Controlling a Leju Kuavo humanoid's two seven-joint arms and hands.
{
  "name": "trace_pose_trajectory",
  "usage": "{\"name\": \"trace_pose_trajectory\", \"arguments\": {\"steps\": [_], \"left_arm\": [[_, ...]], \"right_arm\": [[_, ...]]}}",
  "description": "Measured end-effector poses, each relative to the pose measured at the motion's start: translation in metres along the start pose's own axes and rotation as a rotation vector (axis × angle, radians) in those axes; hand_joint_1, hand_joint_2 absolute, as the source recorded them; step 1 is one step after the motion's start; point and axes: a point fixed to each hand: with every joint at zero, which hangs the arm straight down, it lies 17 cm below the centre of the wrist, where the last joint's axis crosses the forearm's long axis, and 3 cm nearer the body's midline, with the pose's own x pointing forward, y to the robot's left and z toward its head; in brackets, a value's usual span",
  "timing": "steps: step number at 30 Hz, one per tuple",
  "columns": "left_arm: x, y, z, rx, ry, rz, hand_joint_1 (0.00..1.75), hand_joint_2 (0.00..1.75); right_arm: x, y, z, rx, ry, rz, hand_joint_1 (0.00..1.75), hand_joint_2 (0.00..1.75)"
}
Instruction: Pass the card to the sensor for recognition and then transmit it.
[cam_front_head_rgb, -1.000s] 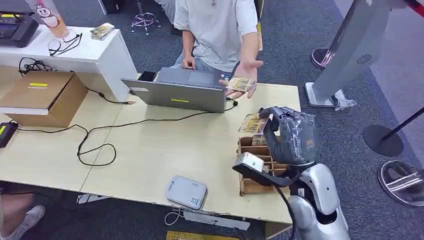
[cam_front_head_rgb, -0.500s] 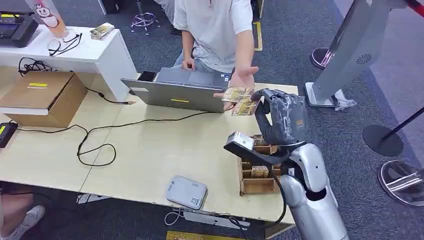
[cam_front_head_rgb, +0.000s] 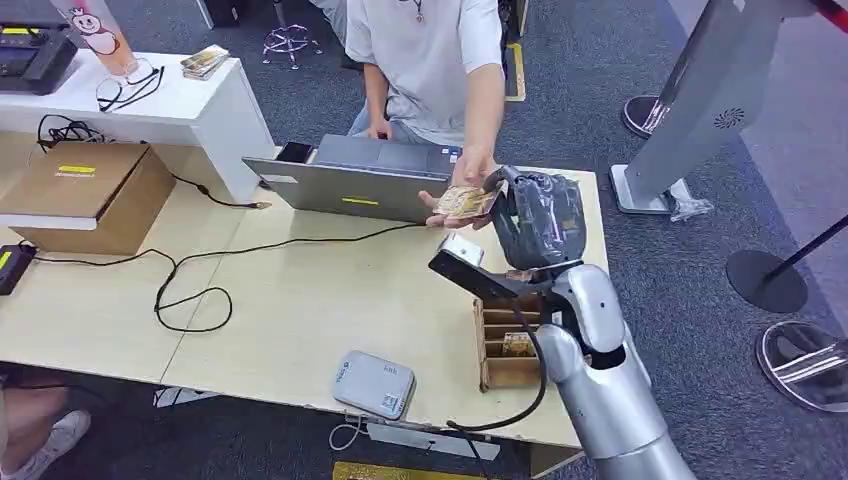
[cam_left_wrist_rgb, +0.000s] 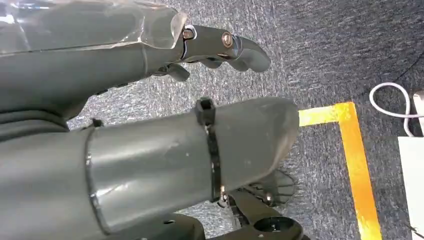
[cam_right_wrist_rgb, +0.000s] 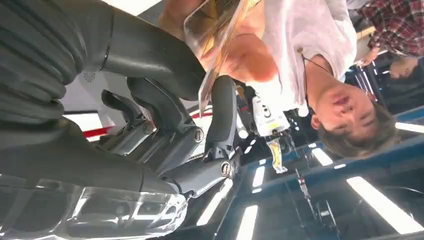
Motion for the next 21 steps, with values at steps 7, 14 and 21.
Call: {"name": "trace_pose_trajectory", "arguments": {"steps": [7,14,21], "left_arm": [[-0.001,-0.001,0.000,0.002,0.003,0.010,0.00,0.00],[-0.001,0.001,0.000,0.005,0.005,0.017,0.00,0.00],[-0.003,0.003,0.000,0.012,0.012,0.017,0.00,0.00]], "right_arm": [[-0.002,0.018,-0.004,0.041,0.017,0.004,0.00,1.75],[-0.001,0.023,-0.008,0.047,0.026,0.019,0.00,1.75],[-0.001,0.026,-0.009,0.047,0.021,0.034,0.00,0.00]]}}
